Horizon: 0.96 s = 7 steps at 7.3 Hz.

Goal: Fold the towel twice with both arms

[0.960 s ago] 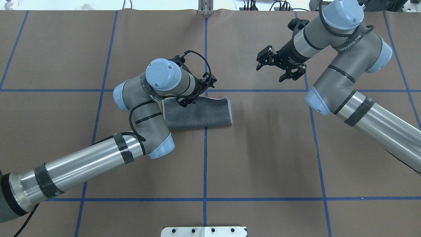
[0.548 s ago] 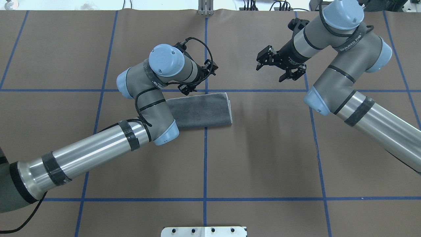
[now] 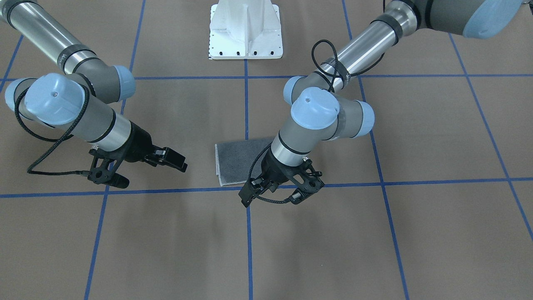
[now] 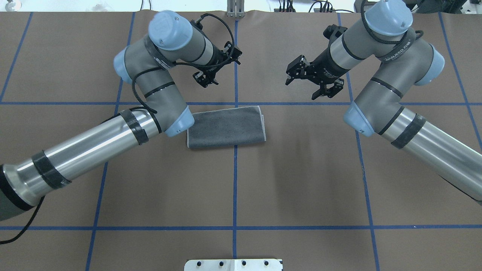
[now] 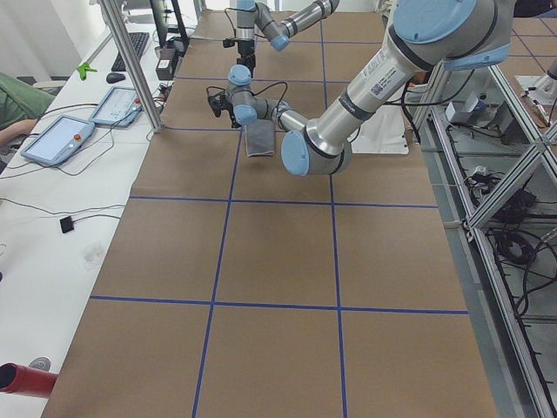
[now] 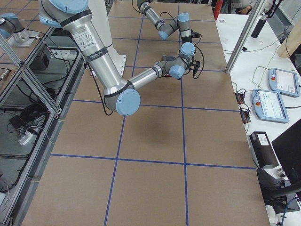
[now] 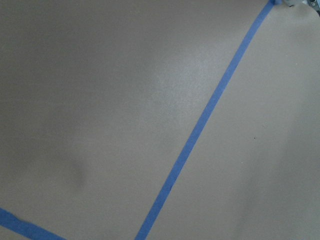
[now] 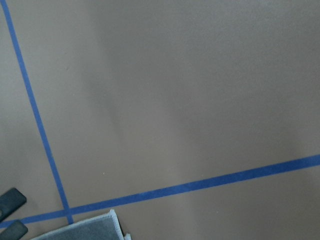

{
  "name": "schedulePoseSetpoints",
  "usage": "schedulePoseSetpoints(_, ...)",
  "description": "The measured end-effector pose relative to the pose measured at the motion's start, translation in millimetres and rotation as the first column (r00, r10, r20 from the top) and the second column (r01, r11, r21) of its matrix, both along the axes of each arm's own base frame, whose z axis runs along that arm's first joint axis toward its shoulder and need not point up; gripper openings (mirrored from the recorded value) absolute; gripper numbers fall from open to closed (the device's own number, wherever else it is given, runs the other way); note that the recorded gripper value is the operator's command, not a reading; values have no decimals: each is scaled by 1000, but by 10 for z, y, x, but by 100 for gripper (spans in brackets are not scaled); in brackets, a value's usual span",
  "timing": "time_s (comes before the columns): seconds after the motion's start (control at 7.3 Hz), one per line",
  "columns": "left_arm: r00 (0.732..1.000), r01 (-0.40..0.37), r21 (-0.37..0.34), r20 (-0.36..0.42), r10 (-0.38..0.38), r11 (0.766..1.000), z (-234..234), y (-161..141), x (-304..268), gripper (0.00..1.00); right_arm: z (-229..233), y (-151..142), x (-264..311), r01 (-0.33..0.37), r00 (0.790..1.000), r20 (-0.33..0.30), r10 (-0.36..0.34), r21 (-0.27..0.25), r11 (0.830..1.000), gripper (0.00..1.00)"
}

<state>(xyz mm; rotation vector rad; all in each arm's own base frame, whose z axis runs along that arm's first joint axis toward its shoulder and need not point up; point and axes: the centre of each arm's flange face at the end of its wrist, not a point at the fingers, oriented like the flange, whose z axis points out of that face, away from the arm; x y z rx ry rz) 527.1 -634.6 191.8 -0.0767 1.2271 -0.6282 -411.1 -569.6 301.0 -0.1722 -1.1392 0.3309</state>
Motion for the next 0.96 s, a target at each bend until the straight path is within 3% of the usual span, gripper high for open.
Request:
schedulePoseSetpoints(0.27, 999, -49, 12, -14, 49, 999, 261, -185, -607, 100, -139, 262, -486, -32, 999, -20, 31, -67, 997, 99)
schedulePoseSetpoints(0.41, 998, -64, 18, -15, 64, 998, 410, -209, -832, 100, -273, 333, -683, -65, 997, -41, 60, -125, 990, 99)
schedulePoseSetpoints(0.96, 997, -80, 19, -15, 80, 997, 633, -218, -1089, 100, -495, 516, -1276, -155, 984, -129, 121, -305, 940, 99)
